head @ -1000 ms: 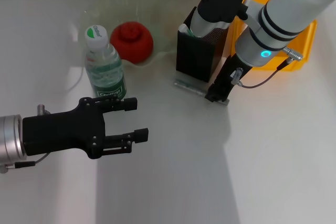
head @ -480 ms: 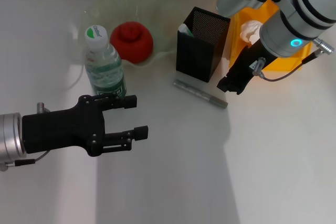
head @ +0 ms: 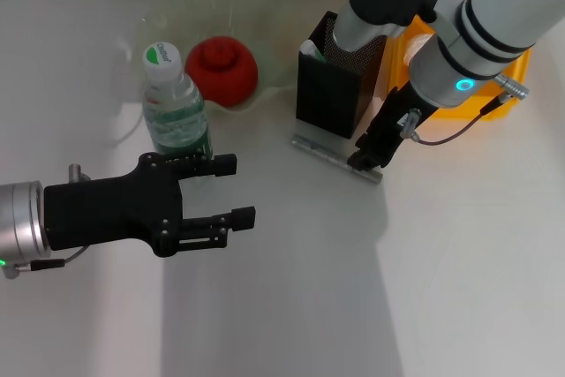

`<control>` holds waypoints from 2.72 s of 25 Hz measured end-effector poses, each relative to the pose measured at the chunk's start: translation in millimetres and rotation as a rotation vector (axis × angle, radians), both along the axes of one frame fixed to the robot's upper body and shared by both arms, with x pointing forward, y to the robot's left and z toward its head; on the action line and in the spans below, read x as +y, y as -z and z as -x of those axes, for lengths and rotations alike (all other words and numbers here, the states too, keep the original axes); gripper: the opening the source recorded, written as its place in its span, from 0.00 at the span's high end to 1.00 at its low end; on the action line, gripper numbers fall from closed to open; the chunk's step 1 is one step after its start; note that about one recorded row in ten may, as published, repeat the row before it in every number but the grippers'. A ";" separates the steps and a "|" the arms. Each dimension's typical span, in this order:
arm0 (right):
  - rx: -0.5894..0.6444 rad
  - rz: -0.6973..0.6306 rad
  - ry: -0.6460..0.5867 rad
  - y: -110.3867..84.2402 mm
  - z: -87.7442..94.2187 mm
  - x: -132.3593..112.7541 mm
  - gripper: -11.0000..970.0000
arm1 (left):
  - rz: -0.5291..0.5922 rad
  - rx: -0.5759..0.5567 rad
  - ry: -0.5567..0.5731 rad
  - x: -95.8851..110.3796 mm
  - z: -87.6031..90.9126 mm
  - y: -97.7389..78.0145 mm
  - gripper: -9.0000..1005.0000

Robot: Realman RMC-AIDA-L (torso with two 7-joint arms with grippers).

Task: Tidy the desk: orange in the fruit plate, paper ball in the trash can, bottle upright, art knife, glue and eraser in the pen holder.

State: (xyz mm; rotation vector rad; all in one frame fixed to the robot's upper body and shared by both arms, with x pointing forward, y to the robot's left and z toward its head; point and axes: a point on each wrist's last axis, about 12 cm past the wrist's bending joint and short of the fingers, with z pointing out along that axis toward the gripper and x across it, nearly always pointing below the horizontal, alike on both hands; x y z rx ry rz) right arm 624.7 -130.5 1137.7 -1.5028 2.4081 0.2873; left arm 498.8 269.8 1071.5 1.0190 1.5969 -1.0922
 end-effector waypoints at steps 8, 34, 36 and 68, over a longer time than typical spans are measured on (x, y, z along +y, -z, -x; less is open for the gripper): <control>-0.001 -0.010 -0.002 13.1 0.1 11.4 0.73 | 0.006 0.005 -0.002 1.2 2.8 1.1 0.25; -0.019 0.022 0.033 25.9 1.1 14.7 0.71 | 0.011 0.019 -0.002 -0.1 6.0 4.9 0.25; -0.016 0.018 0.034 26.1 1.4 15.0 0.71 | 0.011 0.019 -0.002 -0.1 6.0 4.9 0.25; -0.080 -0.255 0.050 -47.1 38.7 -17.0 0.82 | 0.016 0.014 -0.003 1.6 7.7 5.5 0.25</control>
